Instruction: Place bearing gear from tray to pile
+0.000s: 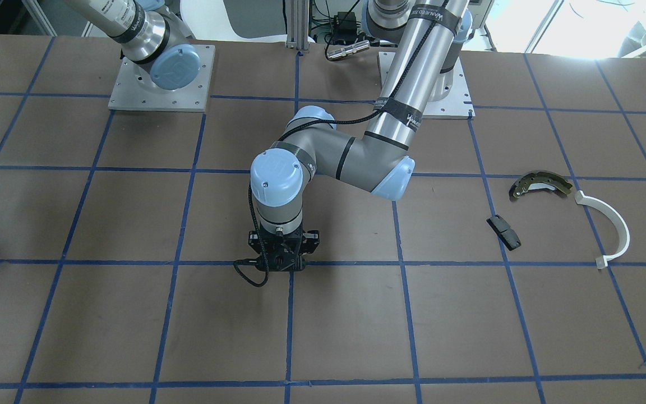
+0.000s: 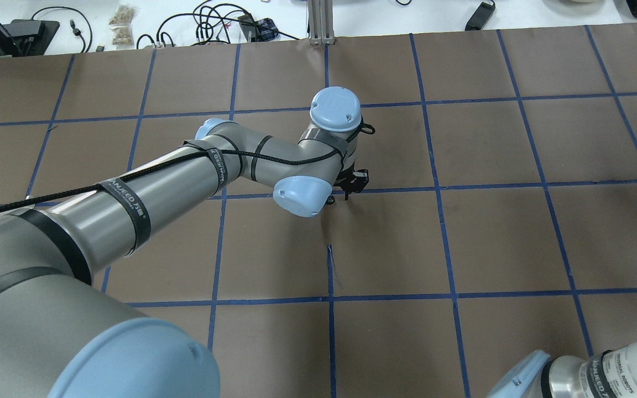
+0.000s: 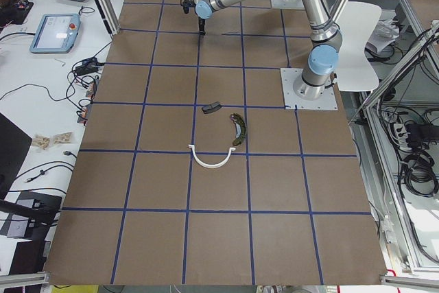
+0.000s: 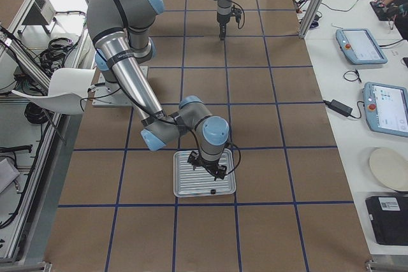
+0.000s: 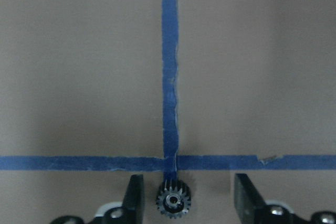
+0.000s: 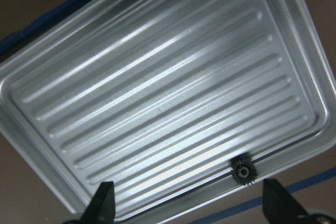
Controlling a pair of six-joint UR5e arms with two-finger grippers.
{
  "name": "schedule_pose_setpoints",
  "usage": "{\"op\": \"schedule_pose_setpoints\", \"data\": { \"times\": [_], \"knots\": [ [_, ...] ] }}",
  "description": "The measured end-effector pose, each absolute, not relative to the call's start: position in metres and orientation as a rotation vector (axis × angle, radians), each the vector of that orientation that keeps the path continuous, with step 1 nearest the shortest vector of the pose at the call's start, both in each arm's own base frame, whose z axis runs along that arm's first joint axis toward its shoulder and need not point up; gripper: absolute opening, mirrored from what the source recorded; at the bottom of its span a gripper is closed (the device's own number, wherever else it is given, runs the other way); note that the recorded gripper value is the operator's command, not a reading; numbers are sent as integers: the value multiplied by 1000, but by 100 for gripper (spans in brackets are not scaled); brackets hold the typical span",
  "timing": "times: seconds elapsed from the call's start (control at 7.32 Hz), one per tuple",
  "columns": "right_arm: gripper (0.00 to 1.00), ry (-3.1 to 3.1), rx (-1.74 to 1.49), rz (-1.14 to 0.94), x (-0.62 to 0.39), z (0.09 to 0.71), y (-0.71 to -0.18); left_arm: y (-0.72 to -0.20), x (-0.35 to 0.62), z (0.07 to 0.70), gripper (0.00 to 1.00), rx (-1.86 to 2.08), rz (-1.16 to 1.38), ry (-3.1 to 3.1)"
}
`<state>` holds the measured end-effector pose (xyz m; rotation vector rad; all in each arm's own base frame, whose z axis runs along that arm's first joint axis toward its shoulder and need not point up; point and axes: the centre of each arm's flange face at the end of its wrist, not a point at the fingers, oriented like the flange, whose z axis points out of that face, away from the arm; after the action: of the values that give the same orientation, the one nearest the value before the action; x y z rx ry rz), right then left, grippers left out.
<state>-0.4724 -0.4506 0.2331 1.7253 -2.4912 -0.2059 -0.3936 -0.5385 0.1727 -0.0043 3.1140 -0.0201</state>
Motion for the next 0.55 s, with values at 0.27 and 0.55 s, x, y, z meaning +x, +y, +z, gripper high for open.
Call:
{"op": "schedule_pose_setpoints", "data": {
  "times": [0.27, 0.55],
  "knots": [
    [100, -2220, 2009, -135, -482, 214, -457, -538, -393, 170, 18, -5, -11, 3115],
    [98, -1979, 2189, -86, -487, 195, -466, -540, -386, 179, 15, -18, -13, 3114]
  ]
}}
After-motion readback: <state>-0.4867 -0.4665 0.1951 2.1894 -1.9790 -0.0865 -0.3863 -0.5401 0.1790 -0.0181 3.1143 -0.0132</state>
